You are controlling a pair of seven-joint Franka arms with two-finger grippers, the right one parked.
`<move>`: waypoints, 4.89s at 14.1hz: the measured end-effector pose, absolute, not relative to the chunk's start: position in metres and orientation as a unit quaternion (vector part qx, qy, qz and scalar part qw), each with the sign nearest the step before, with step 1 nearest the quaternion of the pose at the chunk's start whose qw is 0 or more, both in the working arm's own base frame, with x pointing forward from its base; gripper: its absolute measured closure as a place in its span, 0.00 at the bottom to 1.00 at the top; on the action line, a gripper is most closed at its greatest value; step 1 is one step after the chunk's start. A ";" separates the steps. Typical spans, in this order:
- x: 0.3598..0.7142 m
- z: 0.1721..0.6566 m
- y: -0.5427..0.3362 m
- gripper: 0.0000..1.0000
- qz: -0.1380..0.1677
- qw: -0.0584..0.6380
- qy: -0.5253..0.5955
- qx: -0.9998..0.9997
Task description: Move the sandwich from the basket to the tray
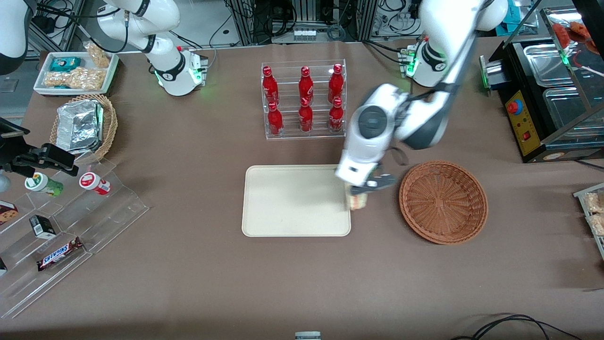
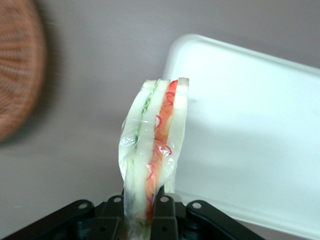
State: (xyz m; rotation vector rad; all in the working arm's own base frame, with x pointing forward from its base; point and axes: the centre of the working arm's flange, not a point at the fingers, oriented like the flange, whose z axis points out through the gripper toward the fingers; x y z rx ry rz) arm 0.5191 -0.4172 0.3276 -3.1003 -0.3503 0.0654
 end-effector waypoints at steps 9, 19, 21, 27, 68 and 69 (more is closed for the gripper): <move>0.525 0.260 -0.517 0.70 0.022 -0.002 -0.061 -0.998; 0.537 0.254 -0.531 0.03 0.016 -0.010 -0.086 -0.996; 0.546 0.275 -0.525 0.00 0.018 -0.003 -0.102 -0.995; 0.589 0.422 -0.434 0.00 0.031 0.016 -0.129 -0.991; 0.493 0.660 -0.014 0.00 0.118 0.044 -0.032 -0.991; 0.493 0.660 -0.018 0.00 0.118 0.048 -0.028 -0.991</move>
